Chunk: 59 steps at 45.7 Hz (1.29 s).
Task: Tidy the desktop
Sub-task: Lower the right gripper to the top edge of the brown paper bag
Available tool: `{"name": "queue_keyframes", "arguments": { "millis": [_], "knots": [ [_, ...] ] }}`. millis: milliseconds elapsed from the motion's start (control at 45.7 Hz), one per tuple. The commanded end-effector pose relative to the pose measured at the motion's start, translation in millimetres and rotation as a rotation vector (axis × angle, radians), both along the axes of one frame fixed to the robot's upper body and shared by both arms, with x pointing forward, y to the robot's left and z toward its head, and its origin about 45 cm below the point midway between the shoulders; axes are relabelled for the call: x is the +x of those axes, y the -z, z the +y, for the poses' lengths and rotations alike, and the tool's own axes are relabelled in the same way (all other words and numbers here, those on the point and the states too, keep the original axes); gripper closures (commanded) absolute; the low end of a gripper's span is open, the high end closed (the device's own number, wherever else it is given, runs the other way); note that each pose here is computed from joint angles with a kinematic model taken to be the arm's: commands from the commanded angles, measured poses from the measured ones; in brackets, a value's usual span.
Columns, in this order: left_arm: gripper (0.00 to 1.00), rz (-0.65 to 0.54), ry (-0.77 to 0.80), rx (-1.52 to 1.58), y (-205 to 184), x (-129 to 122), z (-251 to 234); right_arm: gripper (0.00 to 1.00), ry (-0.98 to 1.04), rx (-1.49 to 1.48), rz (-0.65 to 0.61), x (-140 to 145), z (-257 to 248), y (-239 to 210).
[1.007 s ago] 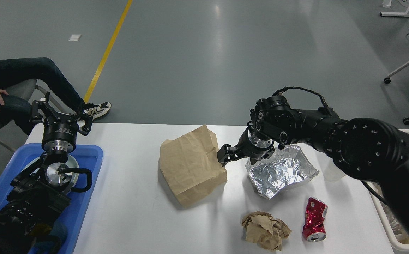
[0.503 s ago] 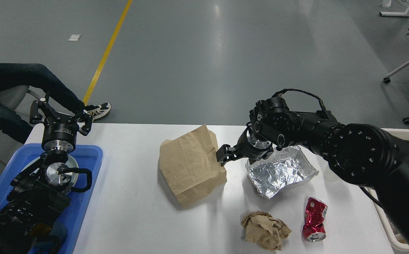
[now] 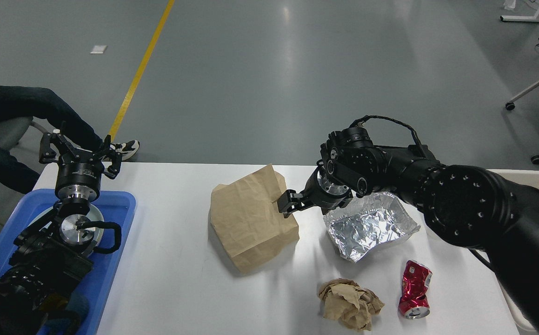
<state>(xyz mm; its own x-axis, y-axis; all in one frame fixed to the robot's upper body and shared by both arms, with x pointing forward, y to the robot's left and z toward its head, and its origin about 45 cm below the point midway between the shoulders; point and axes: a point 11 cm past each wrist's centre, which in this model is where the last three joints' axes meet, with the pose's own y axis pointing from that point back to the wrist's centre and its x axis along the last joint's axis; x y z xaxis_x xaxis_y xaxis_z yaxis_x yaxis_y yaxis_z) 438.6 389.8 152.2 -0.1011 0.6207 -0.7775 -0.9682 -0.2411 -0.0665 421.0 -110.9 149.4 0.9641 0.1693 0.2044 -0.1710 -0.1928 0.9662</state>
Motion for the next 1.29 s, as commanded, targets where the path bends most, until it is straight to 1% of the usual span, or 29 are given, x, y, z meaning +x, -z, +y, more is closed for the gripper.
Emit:
{"name": "queue_keyframes", "arguments": {
  "millis": [0,416,766,1028,1269],
  "knots": [
    [0.04,0.0,0.0,0.0,0.0,0.0,0.0,0.0,-0.004,0.001,-0.014,3.5,3.0,-5.6],
    [0.04,0.0,0.0,0.0,0.0,0.0,0.0,0.0,-0.023,0.0,-0.046,11.7,9.8,-24.3],
    [0.04,0.0,0.0,0.0,0.0,0.0,0.0,0.0,-0.033,0.006,-0.106,24.2,16.5,-47.4],
    [0.04,0.0,0.0,0.0,0.0,0.0,0.0,0.0,-0.029,0.006,-0.138,25.8,15.0,-42.1],
    [0.04,-0.001,0.001,-0.001,-0.3,0.2,-0.3,0.0,-0.028,-0.007,-0.108,17.5,9.1,-24.1]
  ]
}}
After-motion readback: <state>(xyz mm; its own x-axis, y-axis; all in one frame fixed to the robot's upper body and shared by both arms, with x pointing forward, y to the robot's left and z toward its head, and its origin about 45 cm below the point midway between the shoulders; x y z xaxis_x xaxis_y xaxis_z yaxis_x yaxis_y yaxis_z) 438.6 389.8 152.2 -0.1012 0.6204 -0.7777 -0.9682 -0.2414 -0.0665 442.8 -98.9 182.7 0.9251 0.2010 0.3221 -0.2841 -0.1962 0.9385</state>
